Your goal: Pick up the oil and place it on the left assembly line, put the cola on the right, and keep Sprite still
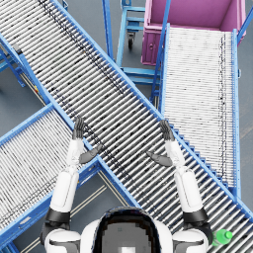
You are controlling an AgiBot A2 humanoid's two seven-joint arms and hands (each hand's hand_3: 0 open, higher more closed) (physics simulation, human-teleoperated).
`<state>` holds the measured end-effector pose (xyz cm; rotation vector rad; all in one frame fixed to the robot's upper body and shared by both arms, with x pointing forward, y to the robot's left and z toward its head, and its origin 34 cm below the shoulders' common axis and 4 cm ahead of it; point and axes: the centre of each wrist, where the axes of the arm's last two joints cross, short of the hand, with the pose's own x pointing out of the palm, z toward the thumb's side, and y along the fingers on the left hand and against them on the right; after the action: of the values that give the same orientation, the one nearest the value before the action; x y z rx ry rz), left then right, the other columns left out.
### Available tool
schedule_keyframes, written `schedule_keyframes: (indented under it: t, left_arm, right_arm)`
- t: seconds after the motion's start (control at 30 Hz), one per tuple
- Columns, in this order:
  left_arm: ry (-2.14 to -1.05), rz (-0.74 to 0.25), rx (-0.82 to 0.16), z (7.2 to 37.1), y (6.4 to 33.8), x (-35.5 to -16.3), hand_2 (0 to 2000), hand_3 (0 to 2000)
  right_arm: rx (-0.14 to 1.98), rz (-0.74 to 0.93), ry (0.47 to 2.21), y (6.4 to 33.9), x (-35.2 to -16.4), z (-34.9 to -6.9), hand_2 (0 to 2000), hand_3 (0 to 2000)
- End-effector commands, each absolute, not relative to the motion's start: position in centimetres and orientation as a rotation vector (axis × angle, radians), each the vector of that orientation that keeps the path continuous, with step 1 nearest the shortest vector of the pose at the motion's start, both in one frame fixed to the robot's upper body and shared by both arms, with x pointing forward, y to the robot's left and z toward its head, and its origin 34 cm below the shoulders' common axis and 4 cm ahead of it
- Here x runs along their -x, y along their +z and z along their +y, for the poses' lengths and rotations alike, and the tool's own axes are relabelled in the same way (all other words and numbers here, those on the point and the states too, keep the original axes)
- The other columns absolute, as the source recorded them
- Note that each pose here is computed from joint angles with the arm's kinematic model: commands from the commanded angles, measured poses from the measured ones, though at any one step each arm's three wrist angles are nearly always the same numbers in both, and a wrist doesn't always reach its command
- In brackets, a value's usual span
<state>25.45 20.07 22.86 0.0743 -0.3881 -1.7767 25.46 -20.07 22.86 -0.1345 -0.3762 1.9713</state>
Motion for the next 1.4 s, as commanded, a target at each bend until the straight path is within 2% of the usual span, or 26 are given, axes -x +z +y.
schedule_keyframes:
  t: [0.03, 1.4]
  left_arm:
    - [-1.777, -0.388, -0.074, 20.07, 22.86, -25.45, 0, 0]
    - [-1.777, -0.388, -0.074, 20.07, 22.86, -25.45, 0, 0]
  right_arm:
    - [0.135, -0.376, 1.971, 22.86, -25.46, -20.07, 0, 0]
    - [0.135, -0.376, 1.971, 22.86, -25.46, -20.07, 0, 0]
